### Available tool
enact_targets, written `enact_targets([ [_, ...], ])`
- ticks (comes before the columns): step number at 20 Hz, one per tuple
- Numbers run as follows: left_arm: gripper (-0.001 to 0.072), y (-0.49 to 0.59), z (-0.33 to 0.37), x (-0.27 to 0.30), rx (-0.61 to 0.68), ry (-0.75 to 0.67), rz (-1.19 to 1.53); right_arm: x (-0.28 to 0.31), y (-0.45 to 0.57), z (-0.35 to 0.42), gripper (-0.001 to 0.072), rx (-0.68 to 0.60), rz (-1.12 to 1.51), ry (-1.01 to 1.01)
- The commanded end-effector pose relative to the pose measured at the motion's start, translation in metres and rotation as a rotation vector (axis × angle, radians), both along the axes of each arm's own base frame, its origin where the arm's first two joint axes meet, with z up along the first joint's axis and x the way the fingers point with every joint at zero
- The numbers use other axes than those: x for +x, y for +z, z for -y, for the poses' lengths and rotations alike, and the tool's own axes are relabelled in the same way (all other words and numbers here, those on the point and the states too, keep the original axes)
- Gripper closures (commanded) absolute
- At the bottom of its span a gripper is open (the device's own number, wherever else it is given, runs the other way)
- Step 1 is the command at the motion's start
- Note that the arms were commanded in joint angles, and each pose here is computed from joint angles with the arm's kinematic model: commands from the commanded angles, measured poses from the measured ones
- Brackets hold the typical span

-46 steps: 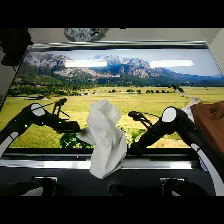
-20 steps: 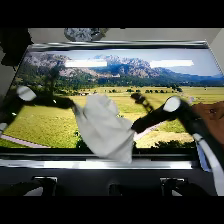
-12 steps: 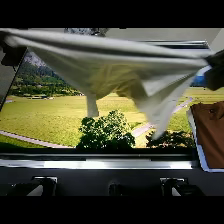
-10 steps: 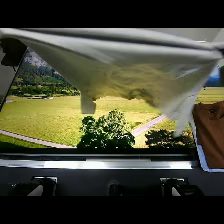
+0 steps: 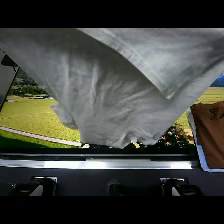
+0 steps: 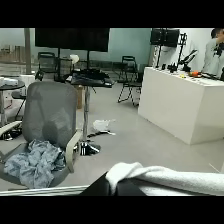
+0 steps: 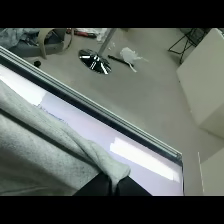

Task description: Fold the shirts.

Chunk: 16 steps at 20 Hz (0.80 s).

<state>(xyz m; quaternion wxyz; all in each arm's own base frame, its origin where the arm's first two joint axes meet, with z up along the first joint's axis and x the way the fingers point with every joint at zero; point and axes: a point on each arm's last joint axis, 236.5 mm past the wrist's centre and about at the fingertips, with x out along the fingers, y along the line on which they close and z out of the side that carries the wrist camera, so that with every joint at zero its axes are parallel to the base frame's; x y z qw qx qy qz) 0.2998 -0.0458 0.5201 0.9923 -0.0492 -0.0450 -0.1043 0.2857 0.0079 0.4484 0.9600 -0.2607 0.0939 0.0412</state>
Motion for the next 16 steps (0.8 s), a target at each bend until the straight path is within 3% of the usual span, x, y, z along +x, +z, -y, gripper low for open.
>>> enact_targets([
  [1,0.0679,-0.035,0.0,0.042,0.004,-0.006,-0.118,0.036,-0.039,0.0,0.066,0.023,-0.141,-0.01],
  [5,0.0677,-0.154,-0.001,0.156,0.005,-0.016,-0.434,0.144,-0.169,-0.007,0.0659,0.032,-0.501,0.005],
  [9,0.0674,-0.325,-0.002,0.241,-0.002,-0.033,-0.804,0.241,-0.311,-0.052,0.0658,0.21,-0.712,0.114],
  [13,0.0674,-0.451,-0.003,0.277,-0.022,-0.032,-1.009,0.273,-0.42,-0.088,0.0658,0.492,-0.896,0.1],
  [16,0.0674,-0.503,-0.001,0.282,-0.038,-0.036,-1.093,0.276,-0.47,-0.099,0.0658,0.583,-0.987,0.075],
])
